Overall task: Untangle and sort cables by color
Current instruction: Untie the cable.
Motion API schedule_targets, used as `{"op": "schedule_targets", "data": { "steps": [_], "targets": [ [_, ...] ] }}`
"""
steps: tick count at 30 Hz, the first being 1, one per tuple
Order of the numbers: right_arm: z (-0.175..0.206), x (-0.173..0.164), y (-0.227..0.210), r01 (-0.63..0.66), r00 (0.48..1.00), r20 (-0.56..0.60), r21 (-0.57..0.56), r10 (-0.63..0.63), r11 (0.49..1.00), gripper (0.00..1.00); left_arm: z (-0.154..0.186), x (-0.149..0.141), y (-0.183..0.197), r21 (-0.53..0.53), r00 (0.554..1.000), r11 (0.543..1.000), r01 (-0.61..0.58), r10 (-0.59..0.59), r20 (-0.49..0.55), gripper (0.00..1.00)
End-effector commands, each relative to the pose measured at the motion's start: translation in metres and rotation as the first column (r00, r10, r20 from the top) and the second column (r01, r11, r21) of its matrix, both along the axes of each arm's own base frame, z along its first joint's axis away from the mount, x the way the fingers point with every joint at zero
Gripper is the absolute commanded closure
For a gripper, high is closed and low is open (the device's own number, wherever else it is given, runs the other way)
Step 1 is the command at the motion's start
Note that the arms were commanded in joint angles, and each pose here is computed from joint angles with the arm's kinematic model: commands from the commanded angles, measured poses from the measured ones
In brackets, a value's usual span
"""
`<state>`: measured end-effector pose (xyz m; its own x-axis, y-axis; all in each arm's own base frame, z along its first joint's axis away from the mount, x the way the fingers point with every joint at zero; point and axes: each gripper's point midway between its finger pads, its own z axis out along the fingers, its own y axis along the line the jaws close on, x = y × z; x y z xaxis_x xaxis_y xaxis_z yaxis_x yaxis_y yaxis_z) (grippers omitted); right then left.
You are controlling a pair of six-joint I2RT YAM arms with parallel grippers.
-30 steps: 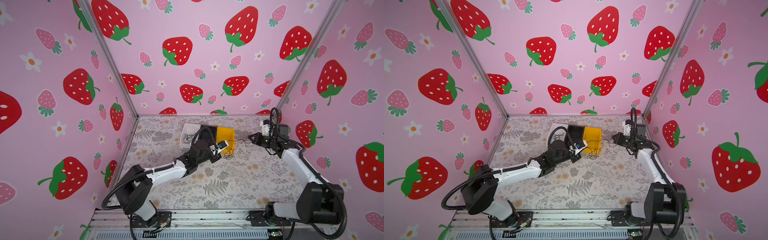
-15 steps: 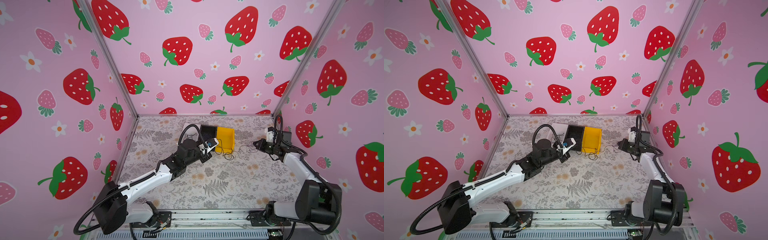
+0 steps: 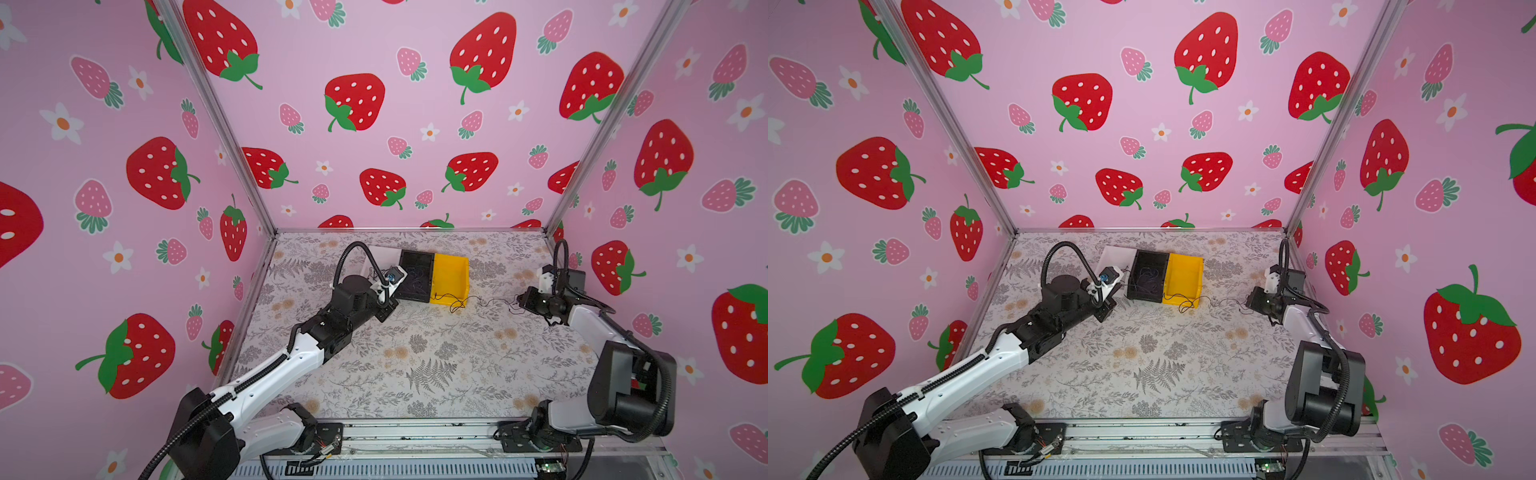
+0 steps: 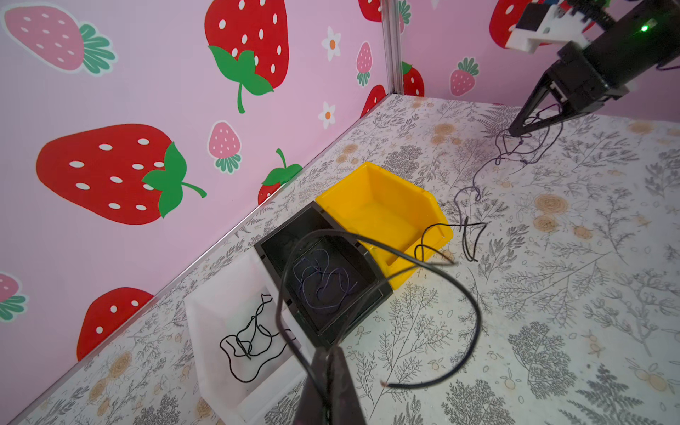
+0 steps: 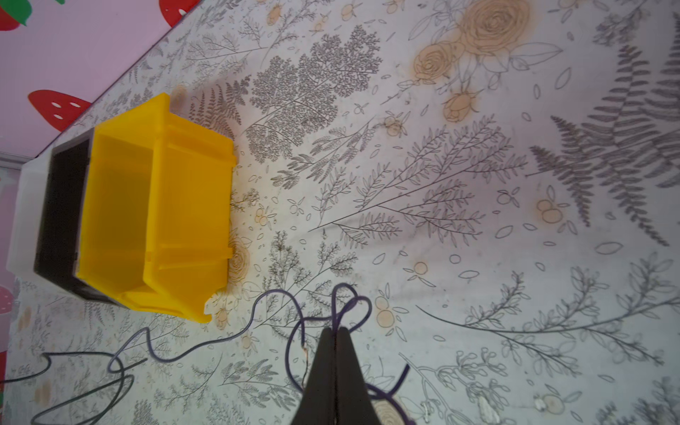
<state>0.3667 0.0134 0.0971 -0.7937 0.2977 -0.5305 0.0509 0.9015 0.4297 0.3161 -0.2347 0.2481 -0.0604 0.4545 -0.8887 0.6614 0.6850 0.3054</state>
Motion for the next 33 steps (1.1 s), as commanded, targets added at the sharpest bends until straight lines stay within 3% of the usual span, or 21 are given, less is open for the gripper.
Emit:
{"op": "schedule_targets", "data": {
  "steps": [1,23,33],
  "targets": [
    [-0.011,0.0,-0.016,0.014,1.0,-0.021,-0.054,-0.015,0.998,1.0,-0.006,-0.003,0.012,0.007,0.999,0.999,-0.037,0.037,-0.022,1.0],
    [-0.037,0.011,-0.072,0.115,0.987,-0.08,-0.263,-0.141,0.958,1.0,0.001,-0.008,0.058,0.016,0.988,0.988,-0.152,0.152,-0.011,1.0],
    [-0.046,0.022,-0.08,0.129,0.983,-0.099,-0.232,-0.156,0.964,1.0,0.005,-0.009,0.088,0.006,0.979,0.979,-0.206,0.206,-0.004,1.0]
  ]
}}
